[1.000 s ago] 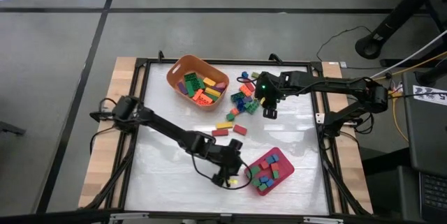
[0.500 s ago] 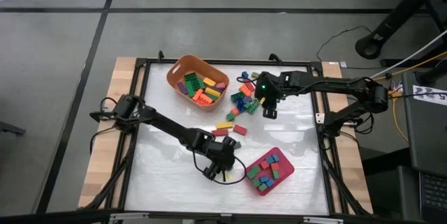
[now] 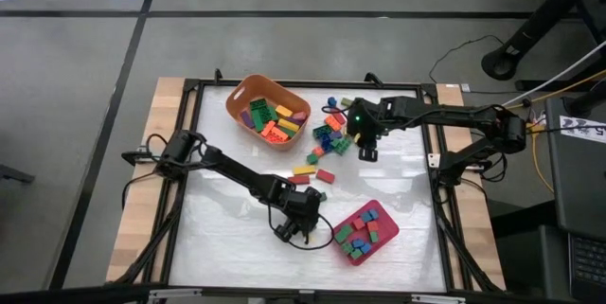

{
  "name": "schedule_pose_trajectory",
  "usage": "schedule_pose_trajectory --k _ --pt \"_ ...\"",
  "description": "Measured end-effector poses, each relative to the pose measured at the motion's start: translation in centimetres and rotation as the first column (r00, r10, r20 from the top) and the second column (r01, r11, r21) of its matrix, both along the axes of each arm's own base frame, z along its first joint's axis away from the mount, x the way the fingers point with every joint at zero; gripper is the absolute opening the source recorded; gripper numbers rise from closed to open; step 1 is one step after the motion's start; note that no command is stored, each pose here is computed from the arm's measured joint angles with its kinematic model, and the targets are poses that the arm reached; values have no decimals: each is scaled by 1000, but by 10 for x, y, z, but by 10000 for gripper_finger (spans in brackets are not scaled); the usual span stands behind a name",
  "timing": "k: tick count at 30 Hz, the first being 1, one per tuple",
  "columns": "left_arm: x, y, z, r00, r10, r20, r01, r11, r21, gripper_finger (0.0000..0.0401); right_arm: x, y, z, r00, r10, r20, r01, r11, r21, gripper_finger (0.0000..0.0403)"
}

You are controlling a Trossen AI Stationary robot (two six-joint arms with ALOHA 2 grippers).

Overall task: Sort blocks by size
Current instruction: Put the large green block into the orange bin

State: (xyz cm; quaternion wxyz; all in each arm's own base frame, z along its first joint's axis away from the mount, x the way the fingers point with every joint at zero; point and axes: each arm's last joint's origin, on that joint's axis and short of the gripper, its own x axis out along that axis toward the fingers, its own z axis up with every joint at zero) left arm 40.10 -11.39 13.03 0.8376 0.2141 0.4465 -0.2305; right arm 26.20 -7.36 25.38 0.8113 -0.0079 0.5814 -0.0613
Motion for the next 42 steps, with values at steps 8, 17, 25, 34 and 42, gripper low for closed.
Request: schedule_pose_trajectory --k 8,17,25,34,42 --pt "3 10 0 1000 -3 3 3 1000 1 111 -12 -20 -10 998 -21 -60 19 999 -29 140" --pt "6 33 25 997 32 75 -32 999 2 111 -28 -37 -37 993 -6 -114 3 999 -35 140" --pt "-11 86 116 947 171 272 -177 984 -3 119 -26 -41 -39 997 -23 -76 17 997 -72 140" --pt "-73 172 181 812 497 305 -547 831 102 123 -23 -44 -38 998 -41 -51 34 991 -127 140" --pt "-100 231 174 646 740 187 -761 645 76 162 -23 -45 -37 997 -57 -59 48 987 -156 143"
